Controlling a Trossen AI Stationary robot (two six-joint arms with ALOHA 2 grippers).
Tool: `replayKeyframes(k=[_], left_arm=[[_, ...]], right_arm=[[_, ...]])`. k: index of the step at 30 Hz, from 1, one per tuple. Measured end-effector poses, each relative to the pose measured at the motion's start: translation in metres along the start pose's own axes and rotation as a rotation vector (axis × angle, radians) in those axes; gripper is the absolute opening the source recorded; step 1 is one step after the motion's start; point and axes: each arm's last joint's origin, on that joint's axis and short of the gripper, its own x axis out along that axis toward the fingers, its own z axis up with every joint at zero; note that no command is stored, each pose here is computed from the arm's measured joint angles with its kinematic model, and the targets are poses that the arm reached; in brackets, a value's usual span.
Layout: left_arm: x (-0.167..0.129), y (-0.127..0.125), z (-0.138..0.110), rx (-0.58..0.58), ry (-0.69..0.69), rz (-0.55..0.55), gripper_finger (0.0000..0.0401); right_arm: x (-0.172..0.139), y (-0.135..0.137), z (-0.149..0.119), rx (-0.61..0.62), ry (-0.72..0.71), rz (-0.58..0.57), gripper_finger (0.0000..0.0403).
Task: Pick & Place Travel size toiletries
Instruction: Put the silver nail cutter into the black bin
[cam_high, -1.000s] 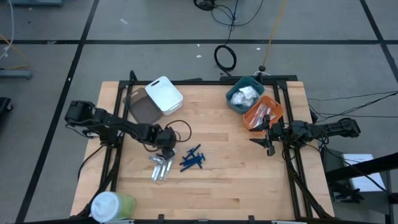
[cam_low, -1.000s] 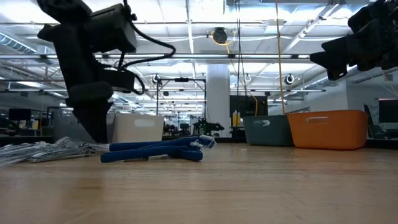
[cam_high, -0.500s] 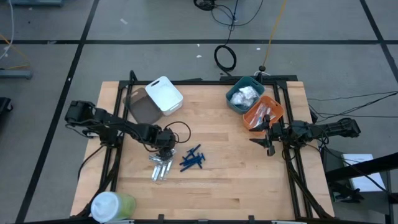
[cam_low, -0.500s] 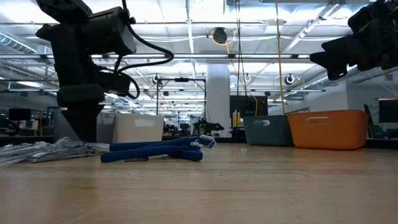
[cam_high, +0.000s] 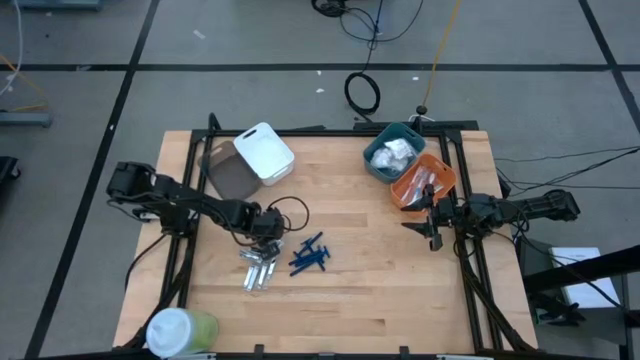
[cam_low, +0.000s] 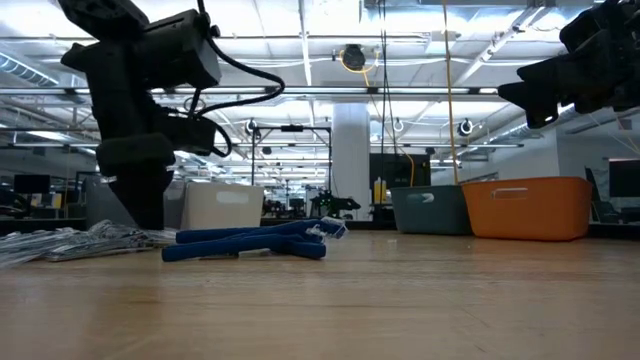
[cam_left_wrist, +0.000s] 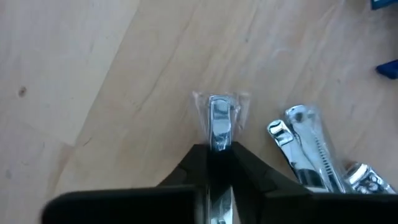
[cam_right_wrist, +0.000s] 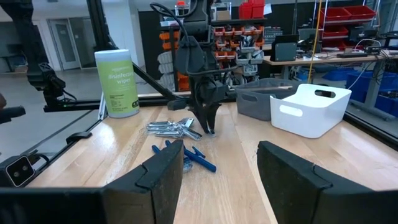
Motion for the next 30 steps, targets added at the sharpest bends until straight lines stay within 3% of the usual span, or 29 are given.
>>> replayKeyframes(k=[9,18,24,27,30], left_arm=[[-0.028,0.005,0.002,-0.031,-0.127,-0.019,0.0039],[-0.073,0.031,0.008,-0.252,-0.361,-0.005,0.003],[-0.097,0.053,0.01,-0.32,-0.471,-0.017,0.004],[-0.104,0.066,0.006,-0.342,-0.48,0.034,0.0034],[-0.108,0.083,-0.001,-0.437,-0.471,0.13,0.0026]], right_arm=[[0.0,0.0,0.0,0.0,0.0,0.0,0.0193],[0.0,0.0,0.0,0.0,0.0,0.0,0.0193],[0.0,0.0,0.0,0.0,0.0,0.0,0.0193],[0.0,0.0,0.0,0.0,0.0,0.0,0.0192],[0.0,0.0,0.0,0.0,0.0,0.0,0.0194]])
